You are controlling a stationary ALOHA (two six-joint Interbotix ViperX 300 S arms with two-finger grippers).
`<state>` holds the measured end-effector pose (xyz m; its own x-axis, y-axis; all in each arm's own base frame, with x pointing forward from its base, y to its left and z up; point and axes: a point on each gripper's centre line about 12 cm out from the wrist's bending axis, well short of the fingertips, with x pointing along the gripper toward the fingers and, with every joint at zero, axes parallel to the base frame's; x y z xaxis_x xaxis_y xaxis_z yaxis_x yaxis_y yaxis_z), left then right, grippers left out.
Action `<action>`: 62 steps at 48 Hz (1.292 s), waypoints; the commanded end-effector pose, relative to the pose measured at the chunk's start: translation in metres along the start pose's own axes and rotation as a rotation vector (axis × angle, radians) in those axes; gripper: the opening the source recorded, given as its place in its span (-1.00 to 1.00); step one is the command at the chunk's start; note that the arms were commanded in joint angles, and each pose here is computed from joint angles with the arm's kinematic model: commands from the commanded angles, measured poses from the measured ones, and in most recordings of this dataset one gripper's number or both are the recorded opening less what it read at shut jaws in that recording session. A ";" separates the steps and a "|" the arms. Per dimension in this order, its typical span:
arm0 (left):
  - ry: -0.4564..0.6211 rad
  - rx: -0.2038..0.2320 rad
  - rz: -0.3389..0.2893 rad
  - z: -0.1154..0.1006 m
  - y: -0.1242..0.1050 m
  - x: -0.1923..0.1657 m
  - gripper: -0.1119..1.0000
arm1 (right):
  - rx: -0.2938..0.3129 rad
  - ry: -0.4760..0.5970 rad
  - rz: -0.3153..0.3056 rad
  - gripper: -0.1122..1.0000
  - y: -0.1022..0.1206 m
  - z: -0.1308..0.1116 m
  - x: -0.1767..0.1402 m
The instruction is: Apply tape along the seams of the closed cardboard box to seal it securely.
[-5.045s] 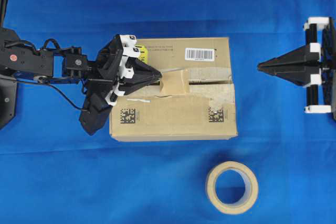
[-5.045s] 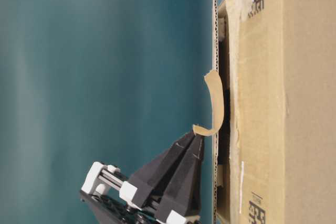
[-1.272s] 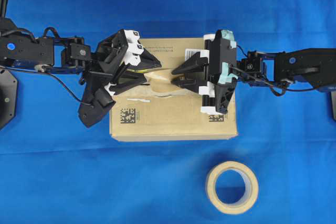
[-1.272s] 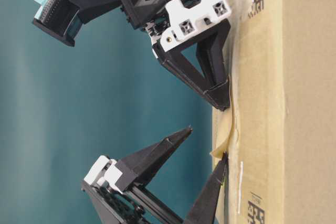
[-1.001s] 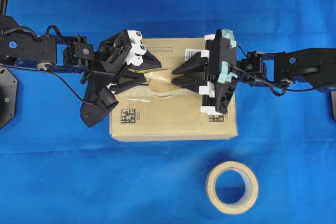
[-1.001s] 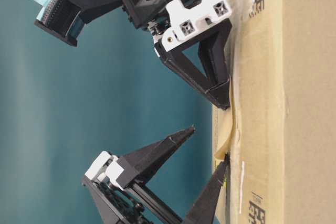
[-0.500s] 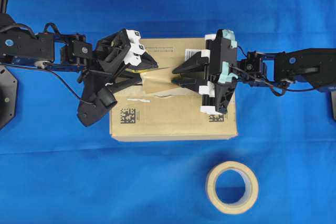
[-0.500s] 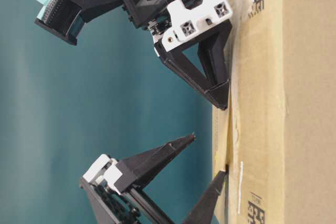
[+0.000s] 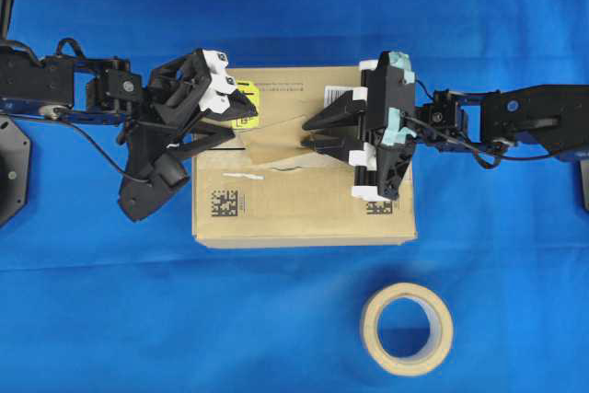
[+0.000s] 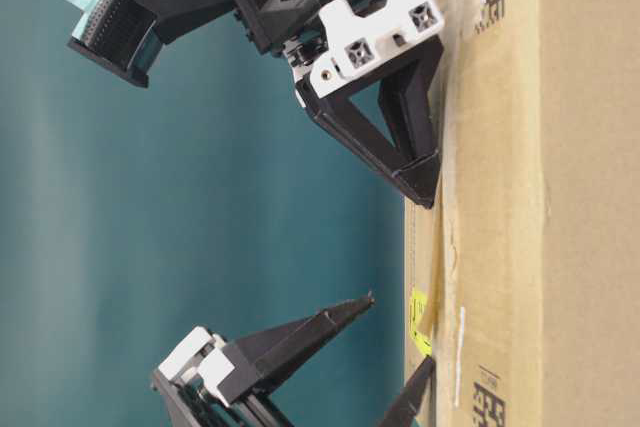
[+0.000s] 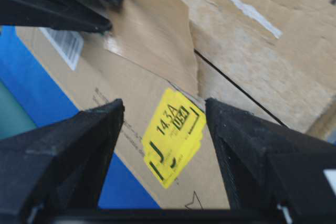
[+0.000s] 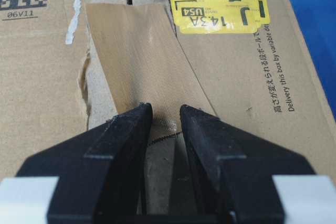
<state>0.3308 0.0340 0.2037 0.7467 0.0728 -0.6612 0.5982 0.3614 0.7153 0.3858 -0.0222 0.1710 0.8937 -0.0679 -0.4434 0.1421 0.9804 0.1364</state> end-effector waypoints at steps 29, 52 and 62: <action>-0.268 -0.627 0.362 0.015 0.028 -0.035 0.31 | -0.003 -0.065 0.010 -0.05 0.003 0.016 -0.009; -0.335 -0.976 0.292 0.019 0.022 -0.027 0.13 | 0.007 -0.214 -0.025 -0.11 -0.014 0.059 -0.031; -0.312 -0.975 0.249 0.022 0.012 -0.001 -0.73 | 0.009 -0.203 -0.033 -0.79 -0.017 0.057 -0.018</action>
<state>0.3355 0.0177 0.2149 0.9329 0.0565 -0.3558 0.0329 0.9701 0.2404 0.3845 -0.0469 0.2163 0.9451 -0.1334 -0.2984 0.1791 0.9750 0.1313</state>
